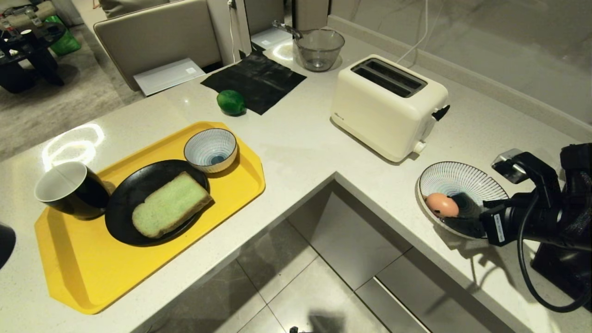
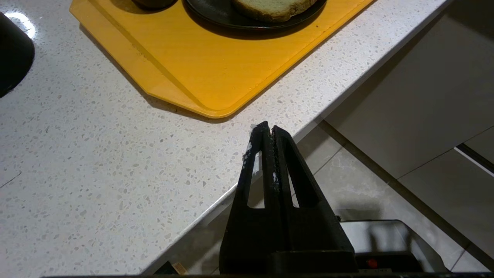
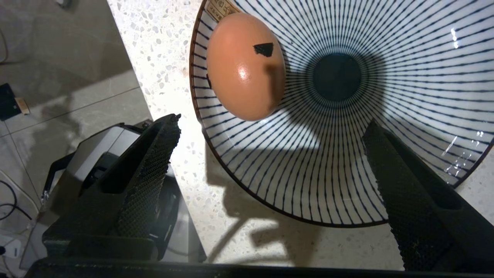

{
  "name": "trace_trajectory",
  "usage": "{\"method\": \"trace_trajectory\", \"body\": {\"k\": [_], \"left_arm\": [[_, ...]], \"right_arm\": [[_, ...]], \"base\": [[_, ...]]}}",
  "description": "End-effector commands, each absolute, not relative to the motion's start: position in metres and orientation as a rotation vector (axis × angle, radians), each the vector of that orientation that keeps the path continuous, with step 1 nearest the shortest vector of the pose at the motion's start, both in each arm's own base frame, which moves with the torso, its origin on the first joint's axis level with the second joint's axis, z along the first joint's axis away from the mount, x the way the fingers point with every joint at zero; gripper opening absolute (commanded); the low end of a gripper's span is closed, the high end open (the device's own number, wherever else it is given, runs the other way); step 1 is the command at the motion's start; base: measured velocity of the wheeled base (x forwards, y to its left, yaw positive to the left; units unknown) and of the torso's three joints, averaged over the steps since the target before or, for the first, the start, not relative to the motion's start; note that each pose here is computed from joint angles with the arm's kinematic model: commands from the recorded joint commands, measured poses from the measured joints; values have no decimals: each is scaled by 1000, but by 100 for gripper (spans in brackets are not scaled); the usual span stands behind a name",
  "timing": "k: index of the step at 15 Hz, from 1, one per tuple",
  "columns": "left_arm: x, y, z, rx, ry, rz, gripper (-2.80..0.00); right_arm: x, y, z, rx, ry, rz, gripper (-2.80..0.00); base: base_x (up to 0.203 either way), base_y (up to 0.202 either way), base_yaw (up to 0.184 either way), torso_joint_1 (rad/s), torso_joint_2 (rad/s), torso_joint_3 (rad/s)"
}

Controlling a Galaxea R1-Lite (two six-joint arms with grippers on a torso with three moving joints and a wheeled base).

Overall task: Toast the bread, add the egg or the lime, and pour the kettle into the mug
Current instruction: Pick up the egg

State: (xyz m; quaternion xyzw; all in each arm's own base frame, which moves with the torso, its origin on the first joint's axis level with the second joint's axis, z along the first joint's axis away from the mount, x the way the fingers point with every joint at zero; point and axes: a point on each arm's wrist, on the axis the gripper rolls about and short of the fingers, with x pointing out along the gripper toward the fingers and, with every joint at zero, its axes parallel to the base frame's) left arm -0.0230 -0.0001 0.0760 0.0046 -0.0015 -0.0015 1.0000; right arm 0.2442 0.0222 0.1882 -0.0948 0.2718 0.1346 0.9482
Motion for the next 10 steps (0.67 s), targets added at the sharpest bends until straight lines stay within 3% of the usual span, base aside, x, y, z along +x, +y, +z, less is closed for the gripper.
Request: {"method": "trace_trajectory", "body": {"k": [1,10], "left_arm": [[-23,0,76,9,-2,-3,-280],[-23,0,76,9,-3,-3,-280]], "right_arm": [[250,23,190,-204,544,281,0],[272,25,186,-261,554,300,0]], "base": [[0,0,0,0,0,0],[0,0,0,0,0,0]]}}
